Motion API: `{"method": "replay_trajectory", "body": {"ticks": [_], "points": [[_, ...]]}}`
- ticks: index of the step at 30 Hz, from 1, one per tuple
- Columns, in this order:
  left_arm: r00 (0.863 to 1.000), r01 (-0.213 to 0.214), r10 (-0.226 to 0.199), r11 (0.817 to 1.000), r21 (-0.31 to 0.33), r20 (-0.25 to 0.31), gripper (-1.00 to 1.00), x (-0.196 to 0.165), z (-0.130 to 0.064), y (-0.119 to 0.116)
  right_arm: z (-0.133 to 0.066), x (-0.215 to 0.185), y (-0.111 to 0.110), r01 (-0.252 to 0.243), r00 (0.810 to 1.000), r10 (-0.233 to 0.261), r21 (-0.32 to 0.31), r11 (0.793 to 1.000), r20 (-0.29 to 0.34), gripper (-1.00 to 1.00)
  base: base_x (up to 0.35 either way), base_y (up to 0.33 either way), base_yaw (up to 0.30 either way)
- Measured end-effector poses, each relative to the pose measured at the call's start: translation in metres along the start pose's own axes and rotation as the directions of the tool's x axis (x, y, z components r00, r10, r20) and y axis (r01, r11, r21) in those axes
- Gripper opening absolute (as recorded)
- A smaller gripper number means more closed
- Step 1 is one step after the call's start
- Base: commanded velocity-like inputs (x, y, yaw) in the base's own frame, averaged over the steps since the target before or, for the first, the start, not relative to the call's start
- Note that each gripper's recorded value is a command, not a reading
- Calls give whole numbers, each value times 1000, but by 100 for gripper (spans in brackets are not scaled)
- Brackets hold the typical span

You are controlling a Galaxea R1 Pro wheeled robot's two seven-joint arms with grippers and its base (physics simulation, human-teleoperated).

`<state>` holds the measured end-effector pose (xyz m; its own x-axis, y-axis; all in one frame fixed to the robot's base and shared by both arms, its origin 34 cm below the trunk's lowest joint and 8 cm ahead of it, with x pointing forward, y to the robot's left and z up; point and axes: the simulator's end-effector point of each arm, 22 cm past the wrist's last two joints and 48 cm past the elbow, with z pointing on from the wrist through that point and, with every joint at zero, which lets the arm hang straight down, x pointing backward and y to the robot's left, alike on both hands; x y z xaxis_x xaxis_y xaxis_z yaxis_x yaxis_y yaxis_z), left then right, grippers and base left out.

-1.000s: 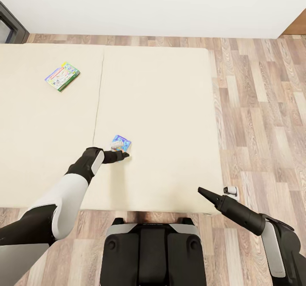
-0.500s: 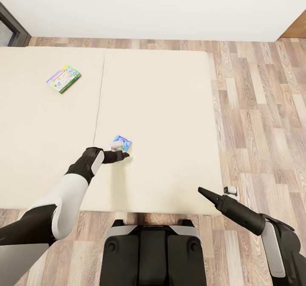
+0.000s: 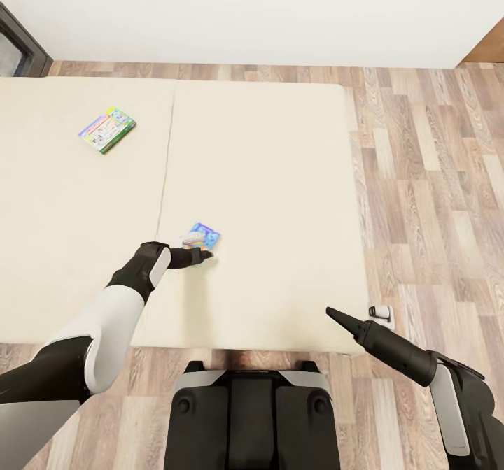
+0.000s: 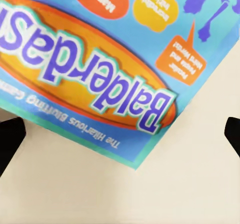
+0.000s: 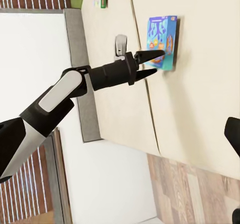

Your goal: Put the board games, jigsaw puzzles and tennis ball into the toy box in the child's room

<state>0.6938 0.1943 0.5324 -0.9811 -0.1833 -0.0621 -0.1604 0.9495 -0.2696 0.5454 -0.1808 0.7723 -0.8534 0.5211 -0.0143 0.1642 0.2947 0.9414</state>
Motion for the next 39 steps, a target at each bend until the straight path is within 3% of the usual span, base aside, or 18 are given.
{"method": "replay_trajectory", "body": {"ticks": [39], "points": [[1000,2,-2,1000,-26,-1,100,-2,-3,16,0,0,0,-1,1000,1,0,1000,1,100,0,33,0]]}}
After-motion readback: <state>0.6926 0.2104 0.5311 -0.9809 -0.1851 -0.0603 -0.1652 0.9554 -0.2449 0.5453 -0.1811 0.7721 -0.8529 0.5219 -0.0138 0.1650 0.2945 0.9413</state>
